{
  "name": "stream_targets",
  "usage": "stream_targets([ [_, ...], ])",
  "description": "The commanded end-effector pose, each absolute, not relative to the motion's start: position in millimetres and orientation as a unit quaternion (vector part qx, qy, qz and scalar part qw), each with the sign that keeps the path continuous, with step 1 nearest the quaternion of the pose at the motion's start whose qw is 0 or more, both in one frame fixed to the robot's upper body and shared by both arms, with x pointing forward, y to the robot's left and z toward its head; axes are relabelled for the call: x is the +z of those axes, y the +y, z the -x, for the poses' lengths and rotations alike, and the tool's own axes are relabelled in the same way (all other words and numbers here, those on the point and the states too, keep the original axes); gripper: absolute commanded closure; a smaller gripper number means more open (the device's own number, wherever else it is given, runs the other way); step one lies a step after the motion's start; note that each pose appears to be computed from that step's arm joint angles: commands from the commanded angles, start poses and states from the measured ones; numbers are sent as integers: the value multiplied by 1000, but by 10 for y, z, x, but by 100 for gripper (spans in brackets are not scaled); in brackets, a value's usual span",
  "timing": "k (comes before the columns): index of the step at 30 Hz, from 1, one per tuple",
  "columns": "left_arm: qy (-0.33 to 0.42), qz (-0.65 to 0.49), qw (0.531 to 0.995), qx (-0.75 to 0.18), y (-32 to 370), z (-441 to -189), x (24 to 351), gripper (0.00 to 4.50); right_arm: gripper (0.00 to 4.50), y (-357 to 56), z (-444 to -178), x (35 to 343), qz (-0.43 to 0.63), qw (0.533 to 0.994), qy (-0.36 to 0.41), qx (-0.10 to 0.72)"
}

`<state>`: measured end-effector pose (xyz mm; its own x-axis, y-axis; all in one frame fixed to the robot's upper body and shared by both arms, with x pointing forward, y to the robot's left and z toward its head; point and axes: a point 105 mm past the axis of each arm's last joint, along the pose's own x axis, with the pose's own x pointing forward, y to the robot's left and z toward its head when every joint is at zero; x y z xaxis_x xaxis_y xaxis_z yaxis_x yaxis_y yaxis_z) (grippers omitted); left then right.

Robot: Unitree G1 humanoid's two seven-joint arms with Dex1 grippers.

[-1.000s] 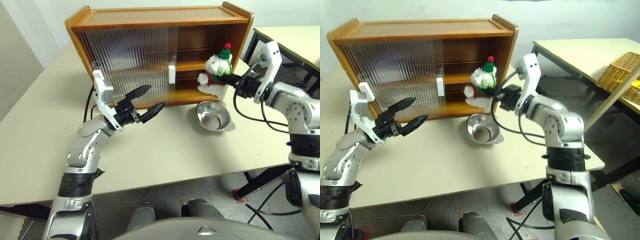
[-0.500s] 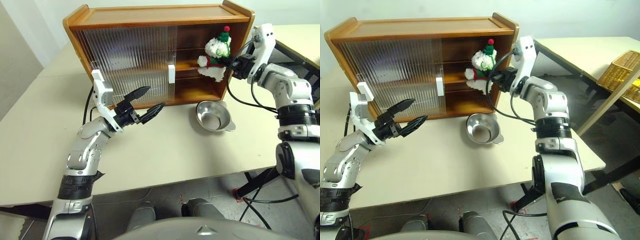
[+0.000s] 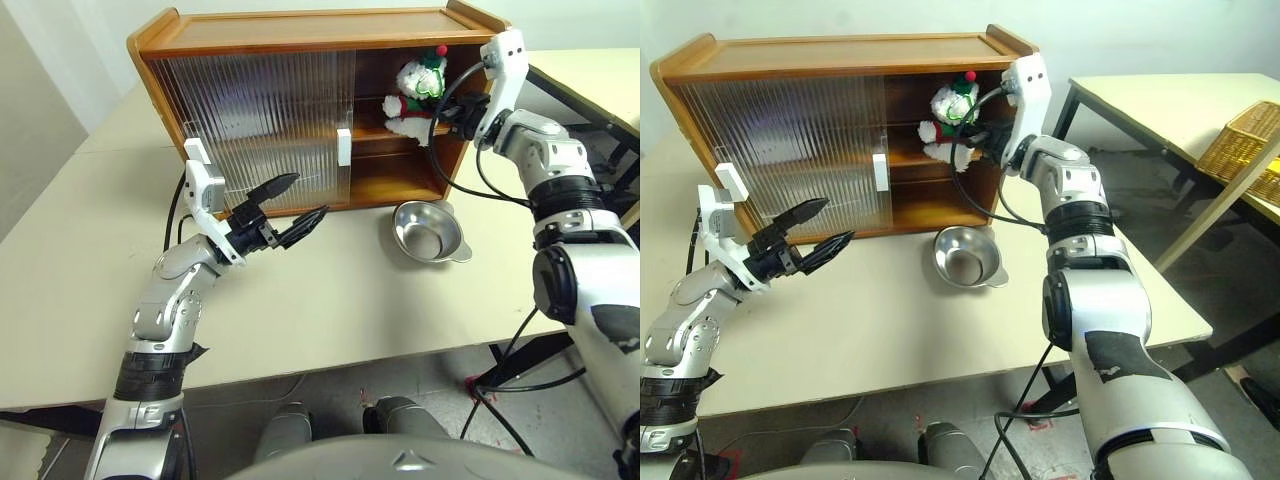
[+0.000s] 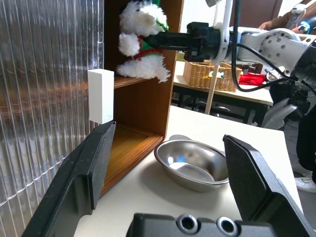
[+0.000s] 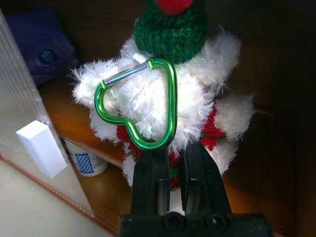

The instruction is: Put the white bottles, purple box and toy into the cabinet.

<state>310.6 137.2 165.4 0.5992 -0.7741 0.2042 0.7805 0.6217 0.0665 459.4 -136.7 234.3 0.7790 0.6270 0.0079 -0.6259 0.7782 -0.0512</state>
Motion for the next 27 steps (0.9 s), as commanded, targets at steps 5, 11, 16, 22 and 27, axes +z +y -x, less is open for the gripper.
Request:
stream_targets([
  [5, -108, 5, 896, -431, 1379, -3084, 1654, 0, 450, -1239, -4671, 2313, 50, 946, -17, 321],
  [11, -108, 5, 898, -426, 1396, -3061, 1658, 0, 450, -1180, -4729, 2278, 57, 953, -15, 296],
  [16, -108, 4, 899, -424, 1398, -3050, 1658, 0, 450, -1138, -4757, 2274, 69, 957, -18, 281],
  [22, -108, 3, 899, -424, 1402, -3049, 1661, 0, 450, -1110, -4775, 2289, 70, 960, -20, 271],
  [27, -108, 4, 899, -424, 1398, -3049, 1661, 0, 351, -1119, -4791, 2239, 80, 963, -11, 257],
])
